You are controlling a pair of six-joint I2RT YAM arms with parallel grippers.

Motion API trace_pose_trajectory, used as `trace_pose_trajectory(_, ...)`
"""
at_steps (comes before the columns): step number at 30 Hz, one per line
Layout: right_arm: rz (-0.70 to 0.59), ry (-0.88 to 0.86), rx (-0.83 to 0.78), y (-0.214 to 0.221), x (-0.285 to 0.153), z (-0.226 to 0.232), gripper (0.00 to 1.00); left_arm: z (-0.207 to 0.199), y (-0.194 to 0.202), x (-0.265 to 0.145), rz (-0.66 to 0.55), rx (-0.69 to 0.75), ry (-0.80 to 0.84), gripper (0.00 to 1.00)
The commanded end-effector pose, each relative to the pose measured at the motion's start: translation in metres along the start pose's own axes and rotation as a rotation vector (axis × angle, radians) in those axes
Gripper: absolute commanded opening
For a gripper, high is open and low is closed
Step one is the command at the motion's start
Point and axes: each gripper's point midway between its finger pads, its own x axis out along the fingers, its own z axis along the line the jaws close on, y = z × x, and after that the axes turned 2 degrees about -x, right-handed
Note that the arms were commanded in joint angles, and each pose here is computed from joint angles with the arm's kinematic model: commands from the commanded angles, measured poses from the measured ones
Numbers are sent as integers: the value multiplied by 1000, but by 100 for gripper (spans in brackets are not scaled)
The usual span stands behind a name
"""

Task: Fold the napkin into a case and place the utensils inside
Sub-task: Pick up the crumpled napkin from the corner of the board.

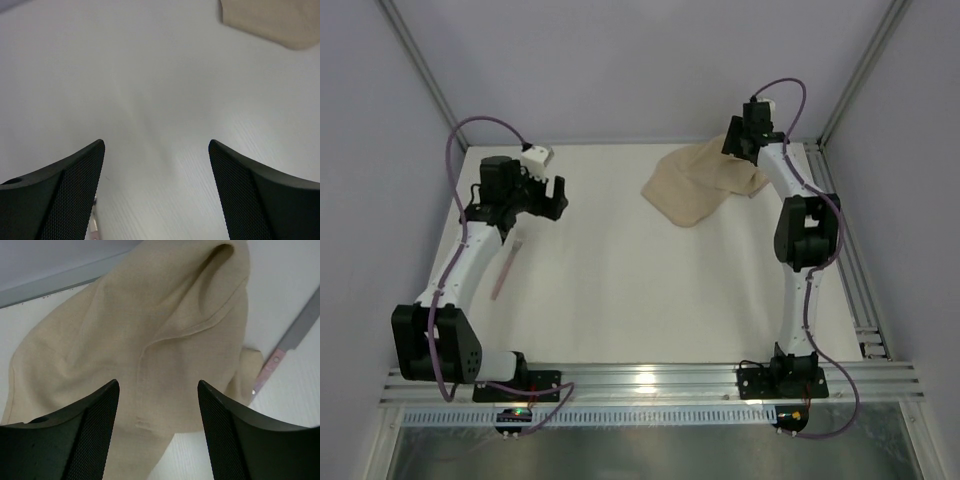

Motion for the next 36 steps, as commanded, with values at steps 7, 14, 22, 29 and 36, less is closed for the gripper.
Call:
trace_pose_trajectory(7,160,44,-97,48,35,28,68,-23,76,-9,314,-42,51,87)
trace_pose_trajectory(14,289,80,-175,97,35,31,66,-21,81,-8,336,-55,40,87)
trace_pose_trajectory(22,303,95,-157,101,35,25,22,-23,76,-14,326,-48,42,87)
trace_pose_trajectory(29,271,85,-167,89,24,24,4,-25,77,-20,340,-35,56,87)
trace_pose_trajectory(36,162,-87,-223,57,-41,66,4,-33,73,-28,341,-16,98,86)
